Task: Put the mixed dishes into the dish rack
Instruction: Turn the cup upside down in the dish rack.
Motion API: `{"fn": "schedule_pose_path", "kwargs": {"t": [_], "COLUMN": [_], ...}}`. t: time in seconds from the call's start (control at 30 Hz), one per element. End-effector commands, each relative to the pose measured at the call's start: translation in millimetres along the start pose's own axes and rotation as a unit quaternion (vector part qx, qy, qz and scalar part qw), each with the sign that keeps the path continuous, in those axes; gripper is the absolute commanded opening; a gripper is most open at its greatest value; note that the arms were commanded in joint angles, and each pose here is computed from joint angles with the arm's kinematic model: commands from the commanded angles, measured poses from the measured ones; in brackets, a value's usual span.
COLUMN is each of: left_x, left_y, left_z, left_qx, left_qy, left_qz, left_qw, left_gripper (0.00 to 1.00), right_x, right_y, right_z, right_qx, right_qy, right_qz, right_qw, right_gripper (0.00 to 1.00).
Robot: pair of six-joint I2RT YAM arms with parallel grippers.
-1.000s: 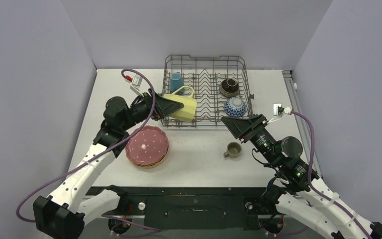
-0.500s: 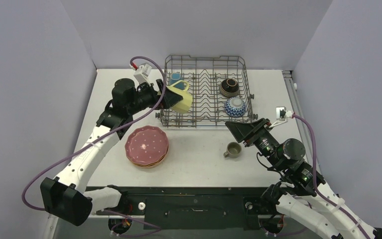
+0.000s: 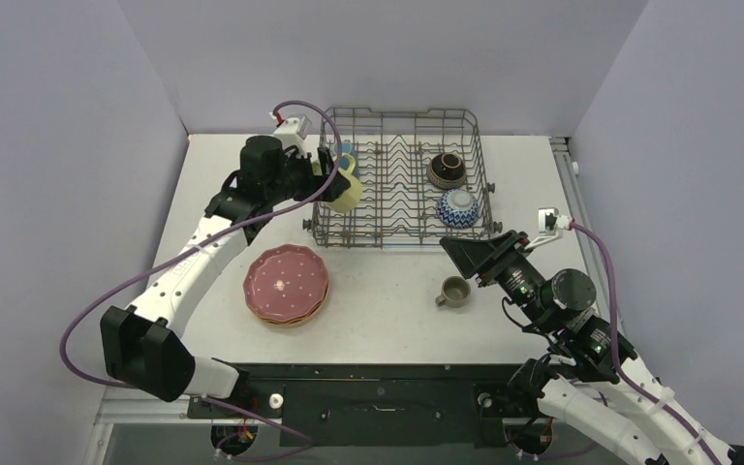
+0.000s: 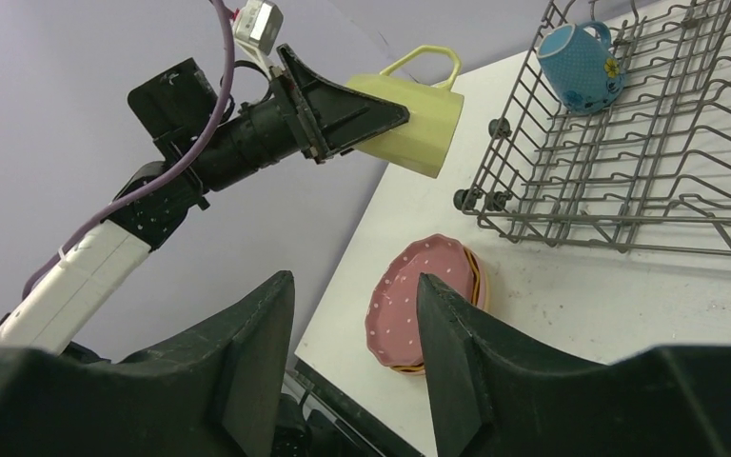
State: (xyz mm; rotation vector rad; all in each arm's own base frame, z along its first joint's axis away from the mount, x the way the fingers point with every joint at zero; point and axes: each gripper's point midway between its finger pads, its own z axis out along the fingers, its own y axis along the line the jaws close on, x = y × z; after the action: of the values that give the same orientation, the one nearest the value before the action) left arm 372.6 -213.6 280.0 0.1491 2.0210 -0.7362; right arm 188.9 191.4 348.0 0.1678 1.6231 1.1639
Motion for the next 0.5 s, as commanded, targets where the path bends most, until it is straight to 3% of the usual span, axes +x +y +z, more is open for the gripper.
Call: {"fn": "schedule_pose_path", "kwargs": {"t": [0.0, 0.47], "left_x": [-55.3, -35.3], "left_y": [-9.7, 5.6], "left_z": [2.2, 67.9], "left_qx": [-0.003, -0.072], "left_qy": [-0.073, -0.035], "left_qz": [0.059, 0.127], "left_qw": [0.996, 0.989], "left_gripper": [0.0, 0.0], "right_x": [-11.1, -10.5], "right_y": [7.3, 5.3], "right_z": [-4.9, -11.2], "right_qx": [-0.012, -0.009], "right_qy": [-0.018, -0.014], "right_qz": [-0.002, -0.006], "right_qw": [1.0, 1.0], "right_gripper": [0.46, 0.48]}}
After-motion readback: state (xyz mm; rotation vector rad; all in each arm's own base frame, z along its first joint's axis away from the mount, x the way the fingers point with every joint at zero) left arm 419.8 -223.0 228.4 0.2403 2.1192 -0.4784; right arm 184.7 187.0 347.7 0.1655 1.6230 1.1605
